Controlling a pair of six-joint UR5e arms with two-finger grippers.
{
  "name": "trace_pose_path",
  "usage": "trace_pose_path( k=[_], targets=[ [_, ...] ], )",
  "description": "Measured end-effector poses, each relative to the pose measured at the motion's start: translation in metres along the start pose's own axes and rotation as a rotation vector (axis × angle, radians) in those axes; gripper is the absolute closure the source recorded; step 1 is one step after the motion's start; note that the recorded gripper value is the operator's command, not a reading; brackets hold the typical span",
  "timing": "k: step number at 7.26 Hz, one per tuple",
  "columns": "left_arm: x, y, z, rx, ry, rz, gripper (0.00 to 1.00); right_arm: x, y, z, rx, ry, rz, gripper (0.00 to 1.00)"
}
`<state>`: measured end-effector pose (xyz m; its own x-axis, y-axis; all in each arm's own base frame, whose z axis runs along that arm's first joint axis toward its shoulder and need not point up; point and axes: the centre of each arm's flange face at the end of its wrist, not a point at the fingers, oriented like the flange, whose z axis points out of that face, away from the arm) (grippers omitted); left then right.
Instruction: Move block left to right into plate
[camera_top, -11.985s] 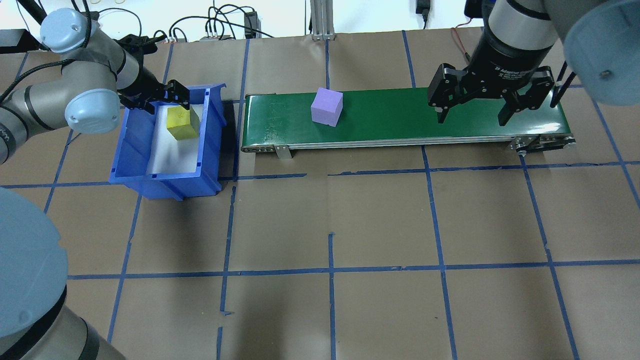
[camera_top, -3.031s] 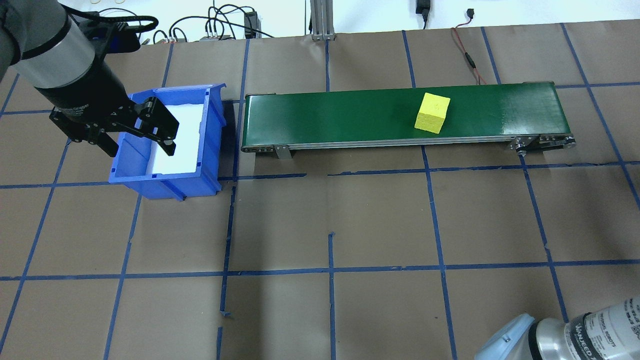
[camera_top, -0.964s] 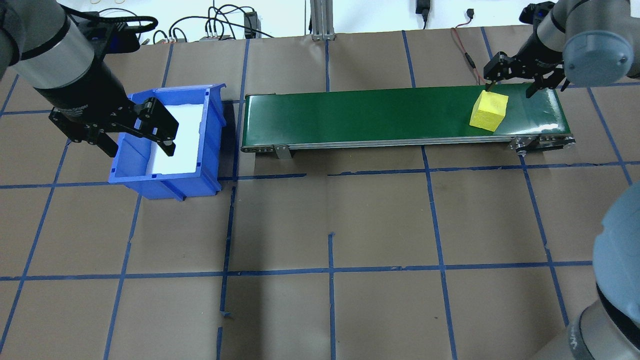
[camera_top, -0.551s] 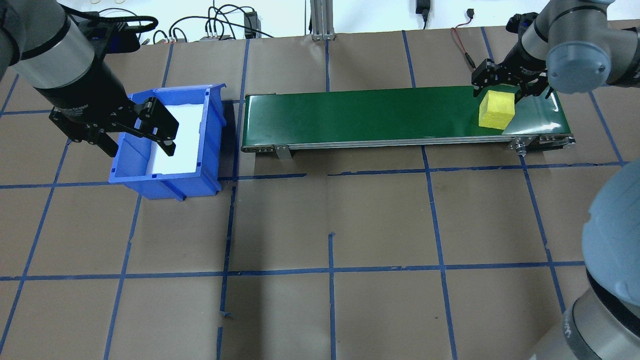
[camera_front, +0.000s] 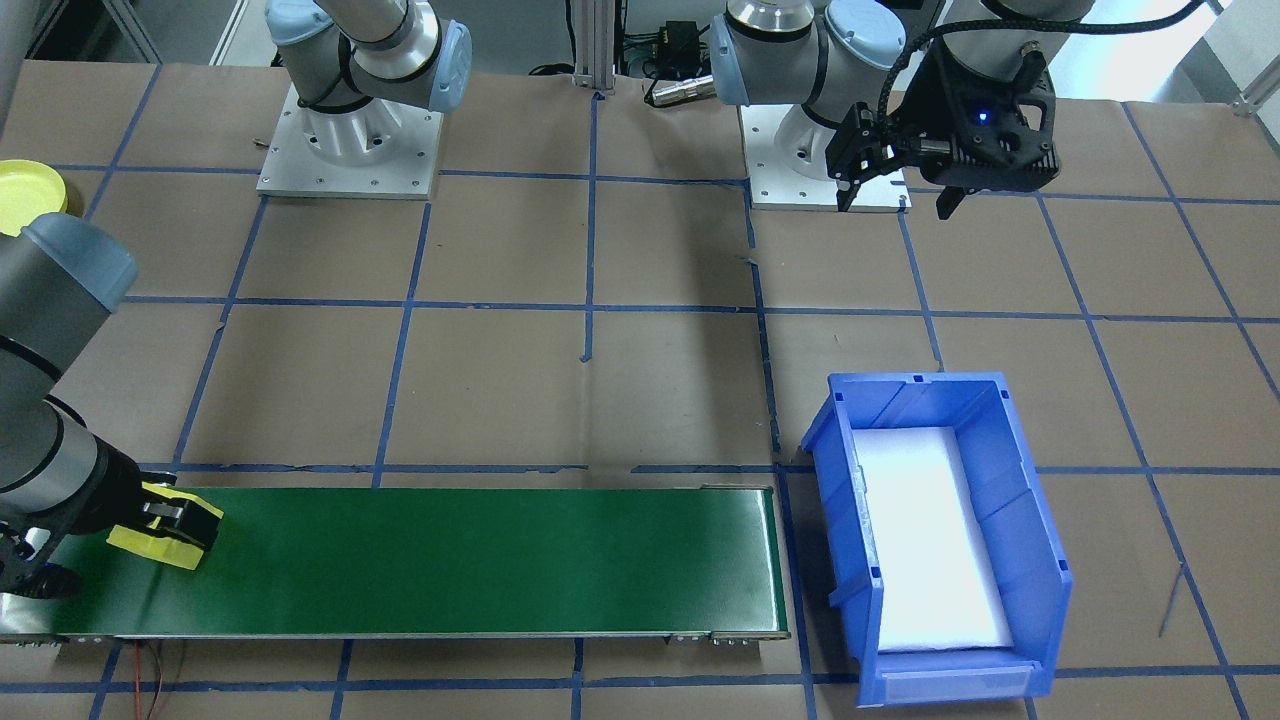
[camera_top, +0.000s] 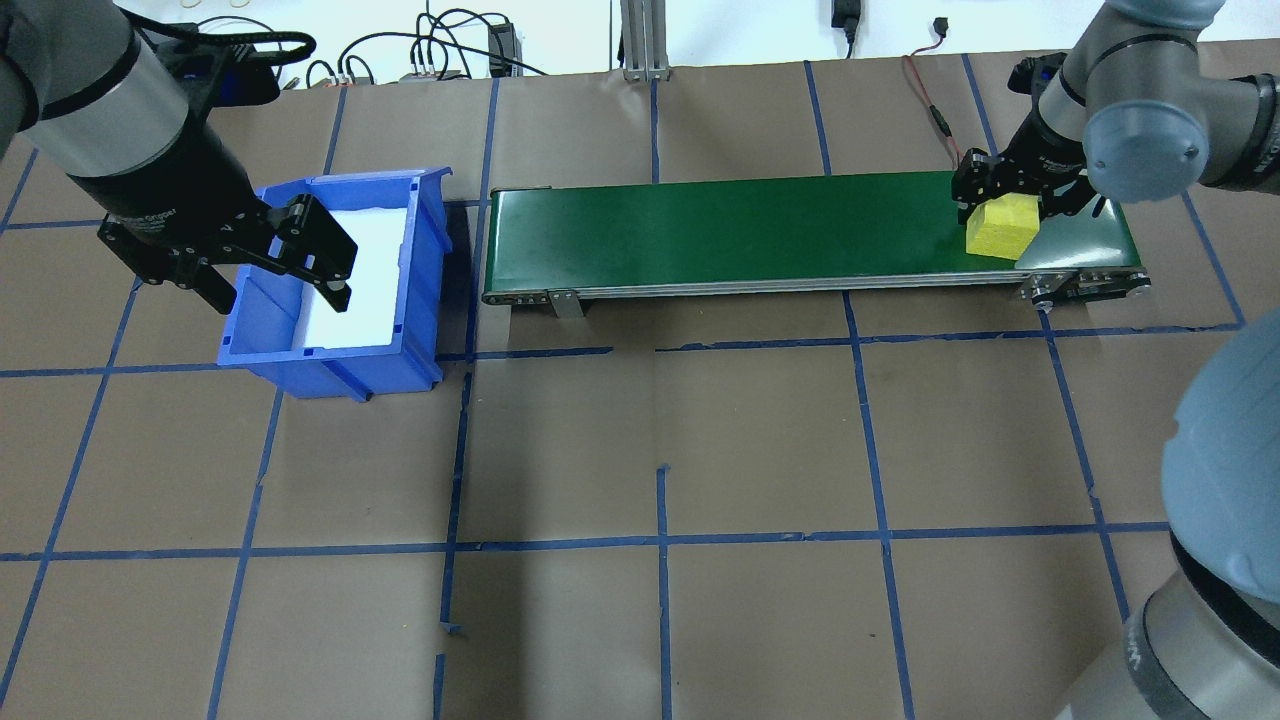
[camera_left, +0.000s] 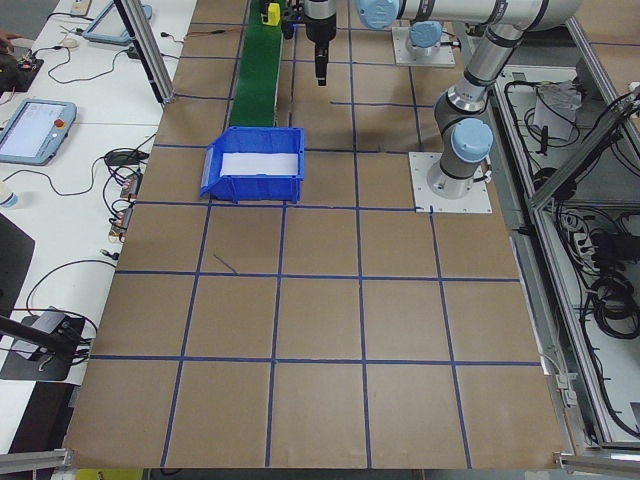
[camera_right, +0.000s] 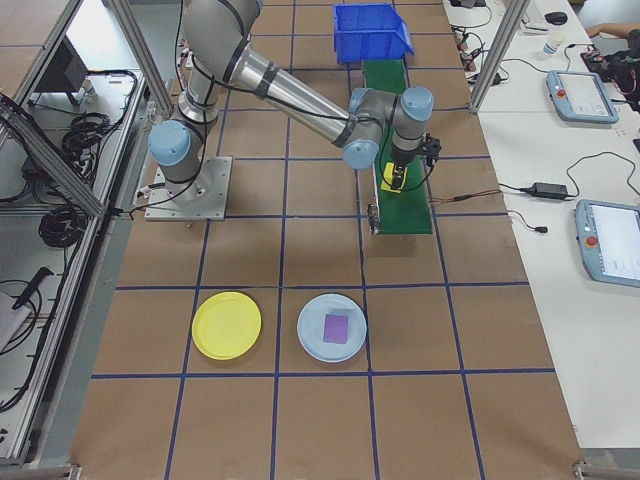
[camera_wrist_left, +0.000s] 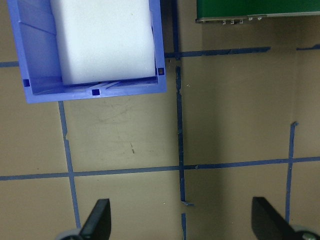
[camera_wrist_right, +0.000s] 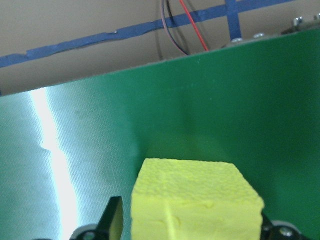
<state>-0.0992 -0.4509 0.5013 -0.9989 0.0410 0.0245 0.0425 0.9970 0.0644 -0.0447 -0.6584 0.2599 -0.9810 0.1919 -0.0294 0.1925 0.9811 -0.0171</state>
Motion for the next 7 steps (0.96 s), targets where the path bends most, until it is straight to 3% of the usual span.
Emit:
trace_pose_path(
  k=[3, 4, 6, 7],
  targets=[
    [0.0, 0.0, 0.0, 0.0, 0.0, 0.0, 0.0, 0.054, 0.006, -0.023, 0.008, 0.065, 0.003, 0.68],
    [0.0, 0.0, 0.0, 0.0, 0.0, 0.0, 0.0, 0.097, 0.017, -0.034, -0.013, 0.078, -0.002, 0.68],
    [0.0, 0.0, 0.0, 0.0, 0.0, 0.0, 0.0, 0.213, 0.067, -0.035, -0.103, 0.052, -0.047, 0.68],
    [0.0, 0.0, 0.0, 0.0, 0.001, 0.0, 0.0, 0.284, 0.116, -0.022, -0.151, 0.015, -0.046, 0.68]
  ],
)
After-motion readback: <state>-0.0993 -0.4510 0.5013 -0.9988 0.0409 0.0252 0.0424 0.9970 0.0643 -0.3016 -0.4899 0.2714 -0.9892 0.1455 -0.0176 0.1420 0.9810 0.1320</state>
